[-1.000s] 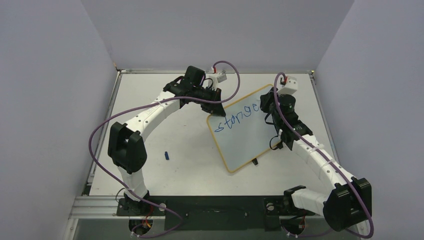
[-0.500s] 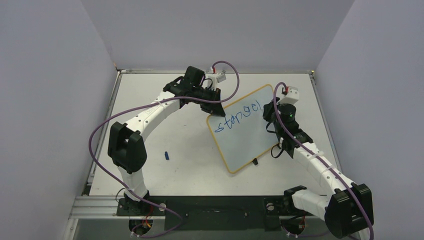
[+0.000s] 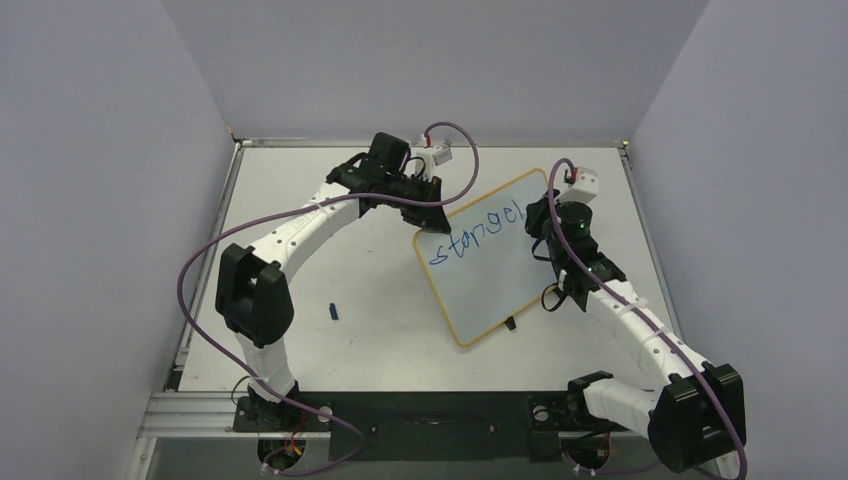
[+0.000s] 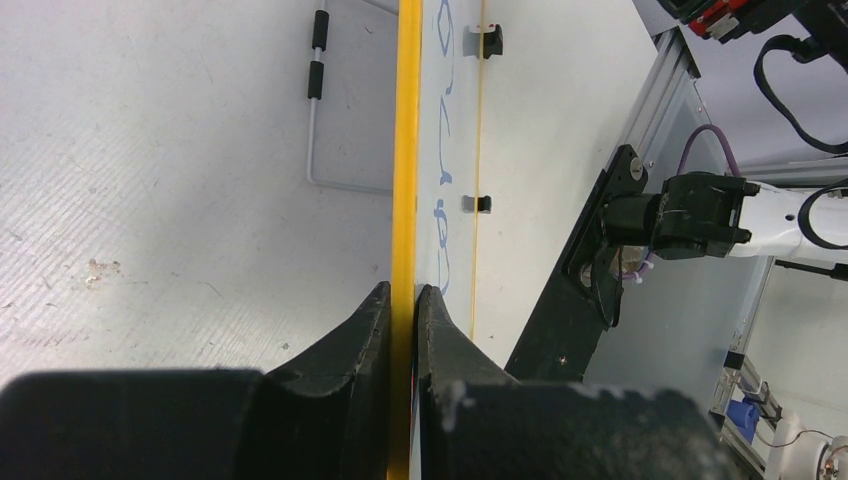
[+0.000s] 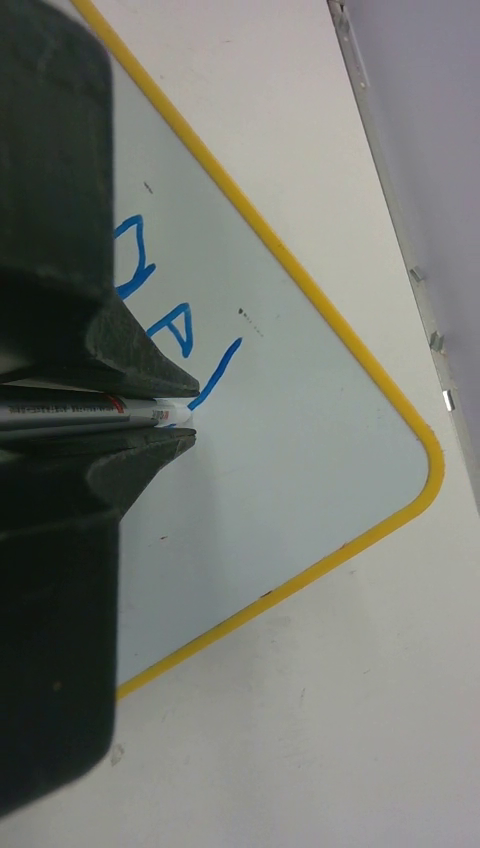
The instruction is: Write a sentence on the whiteboard
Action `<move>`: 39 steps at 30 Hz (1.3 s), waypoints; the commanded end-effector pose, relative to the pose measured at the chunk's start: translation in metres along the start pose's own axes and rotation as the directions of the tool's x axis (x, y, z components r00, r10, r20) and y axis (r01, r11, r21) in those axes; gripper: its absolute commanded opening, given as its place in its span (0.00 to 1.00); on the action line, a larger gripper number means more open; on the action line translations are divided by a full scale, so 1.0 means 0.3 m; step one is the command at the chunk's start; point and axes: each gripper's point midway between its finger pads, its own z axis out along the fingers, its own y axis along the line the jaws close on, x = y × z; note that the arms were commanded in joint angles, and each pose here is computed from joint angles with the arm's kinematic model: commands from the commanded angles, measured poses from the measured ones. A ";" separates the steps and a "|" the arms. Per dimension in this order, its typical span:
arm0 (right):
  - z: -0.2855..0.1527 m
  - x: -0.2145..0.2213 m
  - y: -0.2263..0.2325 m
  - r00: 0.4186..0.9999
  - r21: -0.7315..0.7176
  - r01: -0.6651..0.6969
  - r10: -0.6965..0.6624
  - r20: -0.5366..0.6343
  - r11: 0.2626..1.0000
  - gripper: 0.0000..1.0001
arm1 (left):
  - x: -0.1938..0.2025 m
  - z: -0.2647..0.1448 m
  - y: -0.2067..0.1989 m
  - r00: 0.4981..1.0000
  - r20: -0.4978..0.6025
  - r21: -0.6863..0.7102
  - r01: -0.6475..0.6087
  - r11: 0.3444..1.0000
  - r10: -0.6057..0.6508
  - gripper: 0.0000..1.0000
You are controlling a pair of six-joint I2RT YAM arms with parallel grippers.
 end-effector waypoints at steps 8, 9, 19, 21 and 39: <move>0.033 -0.147 0.084 0.997 -0.053 -0.013 0.017 0.070 0.998 0.00 | -0.052 -0.045 0.026 0.992 0.065 -0.088 -0.098 0.991 0.104 0.00; 0.034 -0.162 0.089 0.997 -0.054 -0.014 0.019 0.078 0.998 0.00 | -0.053 -0.045 0.025 0.992 0.066 -0.088 -0.099 0.991 0.105 0.00; 0.063 -0.212 0.095 0.996 -0.033 -0.005 0.008 0.092 0.999 0.00 | -0.052 -0.046 0.027 0.992 0.066 -0.088 -0.098 0.991 0.104 0.00; 0.054 -0.221 0.096 0.996 -0.033 -0.004 0.007 0.093 0.999 0.00 | -0.054 -0.048 0.025 0.992 0.068 -0.087 -0.099 0.991 0.105 0.00; -0.237 -0.290 0.053 0.983 -0.067 -0.035 0.046 0.176 0.997 0.00 | -0.076 -0.073 -0.008 0.991 0.080 -0.078 -0.102 0.992 0.108 0.00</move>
